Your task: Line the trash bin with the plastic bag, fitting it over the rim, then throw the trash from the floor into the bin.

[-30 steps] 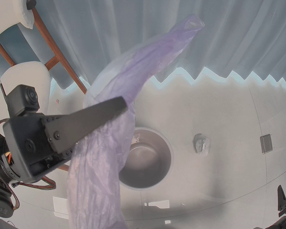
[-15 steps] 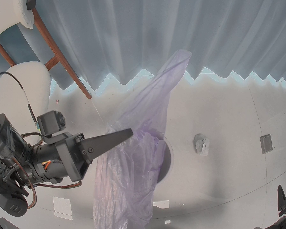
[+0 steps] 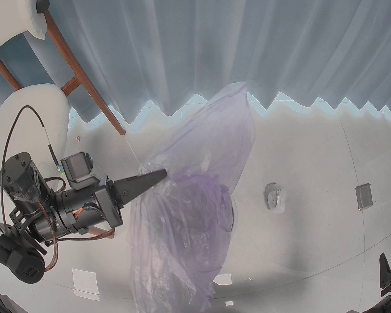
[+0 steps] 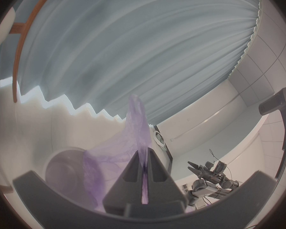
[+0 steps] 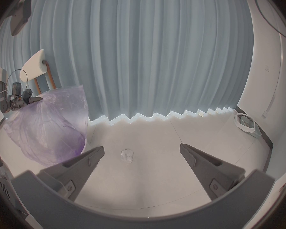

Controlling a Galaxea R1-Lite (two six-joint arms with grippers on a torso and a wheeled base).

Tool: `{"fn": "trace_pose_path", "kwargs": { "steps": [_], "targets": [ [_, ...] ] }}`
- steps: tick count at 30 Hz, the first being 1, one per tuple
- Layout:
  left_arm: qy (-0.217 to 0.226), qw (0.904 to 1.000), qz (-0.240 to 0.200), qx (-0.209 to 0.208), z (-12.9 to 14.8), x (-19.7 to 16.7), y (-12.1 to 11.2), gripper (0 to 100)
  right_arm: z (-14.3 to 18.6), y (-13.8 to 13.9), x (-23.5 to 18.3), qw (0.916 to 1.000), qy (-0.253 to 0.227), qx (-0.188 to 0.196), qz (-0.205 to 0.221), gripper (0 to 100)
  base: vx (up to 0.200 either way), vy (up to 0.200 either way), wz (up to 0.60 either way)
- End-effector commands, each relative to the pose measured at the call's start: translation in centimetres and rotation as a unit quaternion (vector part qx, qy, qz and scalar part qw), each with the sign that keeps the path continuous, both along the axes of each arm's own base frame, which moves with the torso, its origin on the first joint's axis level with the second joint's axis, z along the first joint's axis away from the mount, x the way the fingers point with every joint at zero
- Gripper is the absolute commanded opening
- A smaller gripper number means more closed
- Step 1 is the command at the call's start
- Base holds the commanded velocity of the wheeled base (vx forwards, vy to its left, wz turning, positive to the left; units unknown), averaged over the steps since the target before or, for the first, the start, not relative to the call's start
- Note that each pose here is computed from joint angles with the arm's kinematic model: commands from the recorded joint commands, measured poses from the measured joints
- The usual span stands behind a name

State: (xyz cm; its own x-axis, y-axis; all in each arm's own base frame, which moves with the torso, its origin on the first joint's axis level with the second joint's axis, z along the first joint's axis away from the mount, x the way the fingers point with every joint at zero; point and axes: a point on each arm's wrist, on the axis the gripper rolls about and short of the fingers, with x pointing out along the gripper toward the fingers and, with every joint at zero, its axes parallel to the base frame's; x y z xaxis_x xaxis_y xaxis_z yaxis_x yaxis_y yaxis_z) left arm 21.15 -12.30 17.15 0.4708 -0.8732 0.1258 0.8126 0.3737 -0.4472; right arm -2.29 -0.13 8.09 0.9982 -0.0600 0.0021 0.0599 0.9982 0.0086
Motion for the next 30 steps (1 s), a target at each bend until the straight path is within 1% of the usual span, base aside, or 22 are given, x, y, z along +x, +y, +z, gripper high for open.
{"fn": "trace_pose_path", "kwargs": {
  "steps": [1,5,9,12,14,16,19,22,23,24,28,30],
  "targets": [
    [-0.017,0.9997,0.018,-0.008,0.9,0.5,0.8,0,-0.5,0.0,0.0,1.0,0.0,0.0,0.0,100,0.0,0.0,0.0],
    [-0.029,0.9991,0.028,-0.014,1.7,-0.1,1.6,0,-0.5,0.0,0.0,1.0,0.0,0.0,0.0,100,0.0,0.0,0.0],
    [-0.008,0.9996,0.028,-0.003,1.2,-1.6,2.2,0,-0.5,0.0,0.0,1.0,0.0,0.0,0.0,100,0.0,0.0,0.0],
    [-0.005,0.9994,0.032,0.009,1.3,-1.7,2.4,0,-0.5,0.0,0.0,1.0,0.0,0.0,0.0,100,0.0,0.0,0.0],
    [-0.014,0.9983,0.053,0.023,1.2,-1.4,3.1,0,-0.5,0.0,0.0,1.0,0.0,0.0,0.0,100,0.0,0.0,0.0],
    [-0.033,0.995,0.087,0.034,1.4,-0.4,4.3,0,-0.5,0.0,0.0,1.0,0.0,0.0,0.0,100,0.0,0.0,0.0],
    [-0.046,0.9911,0.113,0.053,1.2,0.3,5.2,0,-0.5,0.0,0.0,1.0,0.0,0.0,0.0,100,0.0,0.0,0.0],
    [-0.077,0.9837,0.151,0.059,2.2,0.8,6.7,0,-0.5,0.0,0.0,1.0,0.0,0.0,0.0,100,0.0,0.0,0.0],
    [-0.083,0.9823,0.157,0.059,2.5,0.7,7.0,0,-0.5,0.0,0.0,1.0,0.0,0.0,0.0,100,0.0,0.0,0.0],
    [-0.085,0.9822,0.157,0.059,2.7,0.4,7.0,0,-0.5,0.0,0.0,1.0,0.0,0.0,0.0,100,0.0,0.0,0.0],
    [-0.055,0.9871,0.133,0.07,2.2,-0.1,6.2,0,-0.5,0.0,0.0,1.0,0.0,0.0,0.0,100,0.0,0.0,0.0],
    [-0.05,0.9876,0.129,0.074,2.1,-0.1,6.0,0,-0.5,0.0,0.0,1.0,0.0,0.0,0.0,100,0.0,0.0,0.0]
  ]
}}
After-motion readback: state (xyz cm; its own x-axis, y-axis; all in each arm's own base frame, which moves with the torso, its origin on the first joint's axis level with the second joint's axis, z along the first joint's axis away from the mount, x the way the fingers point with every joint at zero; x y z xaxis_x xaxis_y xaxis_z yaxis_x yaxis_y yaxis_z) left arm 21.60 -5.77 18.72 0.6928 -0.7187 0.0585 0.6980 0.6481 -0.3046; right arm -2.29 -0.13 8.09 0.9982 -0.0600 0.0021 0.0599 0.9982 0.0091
